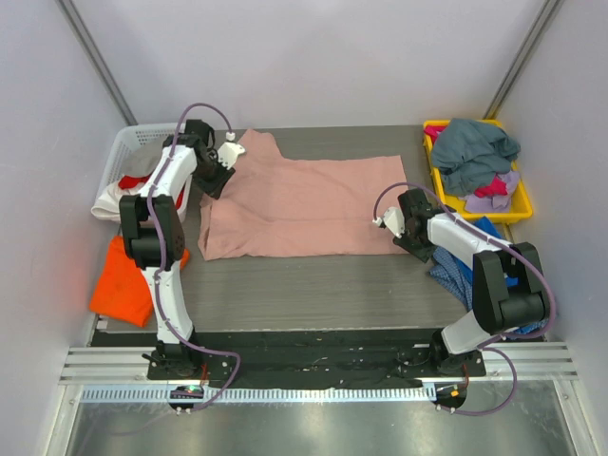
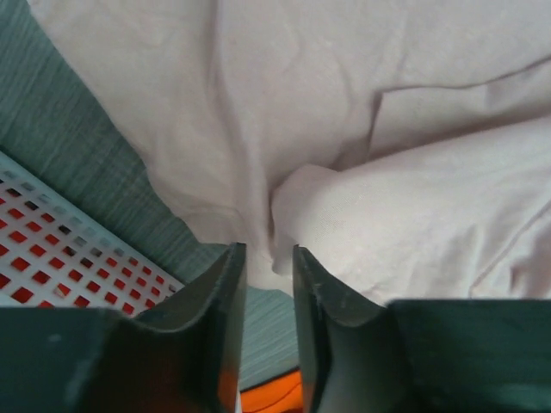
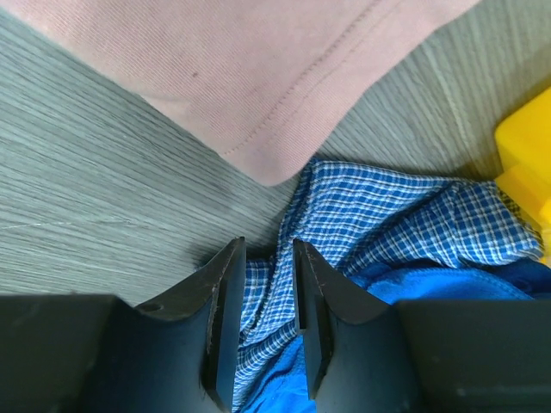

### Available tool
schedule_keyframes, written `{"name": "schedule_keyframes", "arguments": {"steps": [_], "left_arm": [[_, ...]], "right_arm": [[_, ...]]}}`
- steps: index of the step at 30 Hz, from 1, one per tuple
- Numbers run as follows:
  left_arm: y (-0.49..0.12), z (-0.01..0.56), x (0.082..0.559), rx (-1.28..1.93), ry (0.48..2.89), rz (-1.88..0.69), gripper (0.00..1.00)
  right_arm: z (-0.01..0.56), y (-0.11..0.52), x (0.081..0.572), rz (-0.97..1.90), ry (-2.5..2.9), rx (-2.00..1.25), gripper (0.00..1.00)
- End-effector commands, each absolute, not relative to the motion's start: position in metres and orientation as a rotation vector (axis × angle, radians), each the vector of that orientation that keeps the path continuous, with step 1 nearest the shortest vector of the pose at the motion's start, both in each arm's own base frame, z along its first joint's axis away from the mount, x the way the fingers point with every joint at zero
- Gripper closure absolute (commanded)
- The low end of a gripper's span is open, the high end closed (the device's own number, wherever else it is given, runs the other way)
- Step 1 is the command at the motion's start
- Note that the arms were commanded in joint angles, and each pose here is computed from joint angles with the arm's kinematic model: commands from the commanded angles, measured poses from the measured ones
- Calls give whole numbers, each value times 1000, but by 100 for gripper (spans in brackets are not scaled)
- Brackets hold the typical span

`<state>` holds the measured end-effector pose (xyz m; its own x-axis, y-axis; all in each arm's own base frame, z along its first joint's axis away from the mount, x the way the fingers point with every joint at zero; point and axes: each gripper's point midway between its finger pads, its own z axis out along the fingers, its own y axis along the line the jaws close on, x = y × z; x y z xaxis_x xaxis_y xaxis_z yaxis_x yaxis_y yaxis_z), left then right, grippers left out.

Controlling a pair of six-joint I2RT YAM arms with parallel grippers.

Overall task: Fold and stack the t-shirts
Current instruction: Fold the flattened tshirt in 1/3 of the way

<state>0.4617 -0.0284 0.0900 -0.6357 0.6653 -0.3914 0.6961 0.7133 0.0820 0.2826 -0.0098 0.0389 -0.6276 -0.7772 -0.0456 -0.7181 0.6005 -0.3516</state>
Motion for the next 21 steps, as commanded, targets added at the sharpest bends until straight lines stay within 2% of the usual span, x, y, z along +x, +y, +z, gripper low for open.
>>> {"name": "schedule_keyframes", "arguments": {"steps": [1,5,8,15,21], "left_arm": [[-14,99,490,1015,2481,73,65],[-1,98,497,980,2480,202,55],[9,105,502,942,2476,295,53],[-1,137,490,917,2415,302,48],[-36,164,461,934,2372,150,46]], "right_arm": [[53,-10,288,-482,2588,-1202,65],[54,-9,290,-485,2584,-1204,65],[56,-9,291,-483,2582,-1201,65],[58,-8,293,-484,2576,-1194,65],[61,-8,295,-482,2568,-1178,64]]}}
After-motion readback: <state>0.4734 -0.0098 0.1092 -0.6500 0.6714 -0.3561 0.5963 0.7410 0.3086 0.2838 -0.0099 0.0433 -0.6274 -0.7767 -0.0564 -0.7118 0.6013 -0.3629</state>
